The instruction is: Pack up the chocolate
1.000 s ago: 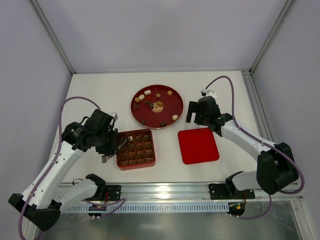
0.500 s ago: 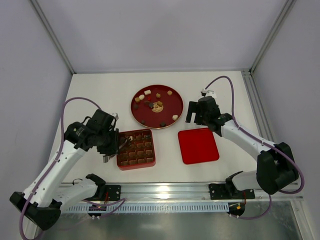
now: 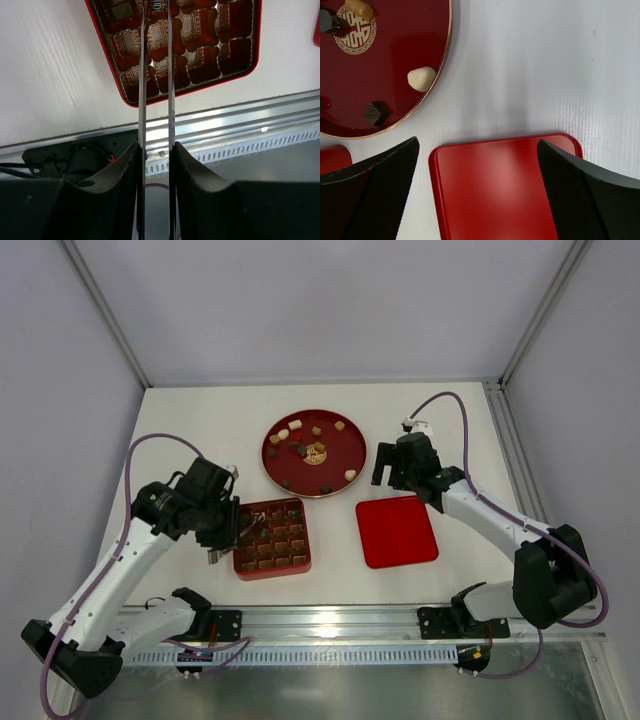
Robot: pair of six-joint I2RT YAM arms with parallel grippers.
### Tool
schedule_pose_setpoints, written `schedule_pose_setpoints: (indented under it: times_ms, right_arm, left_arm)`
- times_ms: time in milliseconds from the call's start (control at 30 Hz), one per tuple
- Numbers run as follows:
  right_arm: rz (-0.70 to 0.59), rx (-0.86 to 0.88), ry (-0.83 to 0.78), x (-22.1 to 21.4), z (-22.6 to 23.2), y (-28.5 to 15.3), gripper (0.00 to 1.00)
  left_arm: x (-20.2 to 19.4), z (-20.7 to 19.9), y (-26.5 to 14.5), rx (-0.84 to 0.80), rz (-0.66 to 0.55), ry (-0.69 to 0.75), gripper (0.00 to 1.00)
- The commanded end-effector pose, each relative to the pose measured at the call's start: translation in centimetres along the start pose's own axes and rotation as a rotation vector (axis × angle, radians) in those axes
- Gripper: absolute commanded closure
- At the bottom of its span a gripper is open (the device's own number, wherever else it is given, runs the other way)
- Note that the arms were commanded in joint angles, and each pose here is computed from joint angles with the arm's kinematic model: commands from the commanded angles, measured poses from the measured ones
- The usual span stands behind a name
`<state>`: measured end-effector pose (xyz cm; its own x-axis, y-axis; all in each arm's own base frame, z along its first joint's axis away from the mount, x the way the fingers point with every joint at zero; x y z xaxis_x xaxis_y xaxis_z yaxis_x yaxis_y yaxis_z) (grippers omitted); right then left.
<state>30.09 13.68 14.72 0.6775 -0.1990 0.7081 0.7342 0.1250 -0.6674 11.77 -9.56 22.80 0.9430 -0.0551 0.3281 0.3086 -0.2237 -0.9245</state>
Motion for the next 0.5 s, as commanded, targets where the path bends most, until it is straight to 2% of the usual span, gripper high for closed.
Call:
schedule_pose_setpoints:
  times_ms: [0, 267, 467]
  right_arm:
    - [-0.044, 0.01, 0.01, 1.2, 0.4, 0.2, 0.0]
    - [-0.042, 0.011, 0.009, 1.1, 0.4, 0.3, 0.0]
    - [-0.038, 0.021, 0.002, 1.3, 0.6, 0.2, 0.0]
  left_arm:
    - [0.4, -0.6, 0.1, -0.031, -0.018, 0.0, 0.68]
    - [0.6, -0.6, -0.1, -0.027, -0.028, 0.0, 0.68]
    - [3.4, -1.5, -2.7, -0.04, -0.136, -0.016, 0.68]
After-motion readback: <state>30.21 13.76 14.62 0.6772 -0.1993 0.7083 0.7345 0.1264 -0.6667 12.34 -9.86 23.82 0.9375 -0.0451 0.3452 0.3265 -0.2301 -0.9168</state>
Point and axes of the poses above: each gripper's point midway between its finger pads, its own y axis out along the fingers, its own z axis along the line the jaws close on, x = y × z, the point moved 5 cm from there along -y, back along the fingers, and after that the axes turned 2 degrees about y, right-handed, at the moved point
